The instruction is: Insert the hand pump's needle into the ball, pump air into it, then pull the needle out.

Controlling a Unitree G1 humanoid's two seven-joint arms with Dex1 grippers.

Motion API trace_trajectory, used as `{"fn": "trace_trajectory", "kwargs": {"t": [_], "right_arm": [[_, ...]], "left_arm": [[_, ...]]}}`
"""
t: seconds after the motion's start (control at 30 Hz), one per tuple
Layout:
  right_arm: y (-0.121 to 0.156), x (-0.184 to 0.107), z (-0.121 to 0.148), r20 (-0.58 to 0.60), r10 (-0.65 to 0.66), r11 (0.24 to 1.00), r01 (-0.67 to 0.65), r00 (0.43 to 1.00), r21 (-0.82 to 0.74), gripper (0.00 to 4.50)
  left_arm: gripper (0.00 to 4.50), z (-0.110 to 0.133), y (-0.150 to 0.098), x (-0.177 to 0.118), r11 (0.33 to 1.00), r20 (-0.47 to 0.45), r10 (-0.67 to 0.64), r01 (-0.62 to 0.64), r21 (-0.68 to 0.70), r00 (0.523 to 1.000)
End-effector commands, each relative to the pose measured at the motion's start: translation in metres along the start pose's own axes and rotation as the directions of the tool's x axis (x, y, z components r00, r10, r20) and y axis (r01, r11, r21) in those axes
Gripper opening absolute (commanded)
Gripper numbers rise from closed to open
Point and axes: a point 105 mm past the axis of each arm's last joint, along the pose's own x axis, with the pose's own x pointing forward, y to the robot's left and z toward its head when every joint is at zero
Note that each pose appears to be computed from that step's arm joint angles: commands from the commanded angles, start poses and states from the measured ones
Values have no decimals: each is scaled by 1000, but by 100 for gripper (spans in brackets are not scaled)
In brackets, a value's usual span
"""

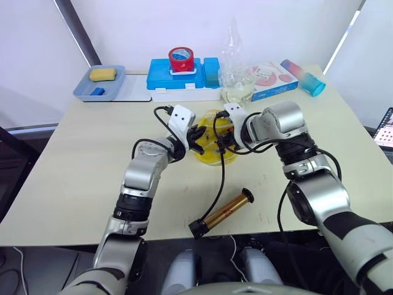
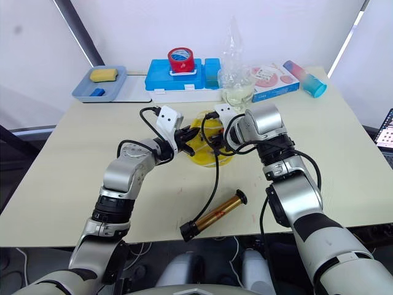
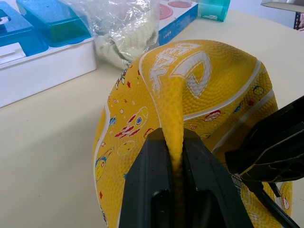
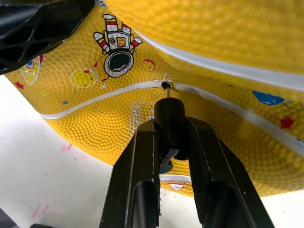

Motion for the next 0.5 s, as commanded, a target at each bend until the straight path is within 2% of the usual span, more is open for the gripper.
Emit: {"fn": "trace_trajectory", "kwargs": {"t": [0.03, 0.27, 0.5], "right_arm": [[21, 7, 13, 62, 53, 990, -45, 997, -131, 30], [17, 5, 12, 73, 66, 989, -55, 995, -138, 30], [6, -11, 8, 100, 63, 990, -49, 993, -134, 30]], "left_arm": [[4, -5, -56, 11, 970, -3, -241, 241, -21, 970], [4, -8, -55, 11, 972, -7, -235, 234, -25, 972], [4, -10, -44, 13, 981, -9, -190, 190, -31, 982]]}}
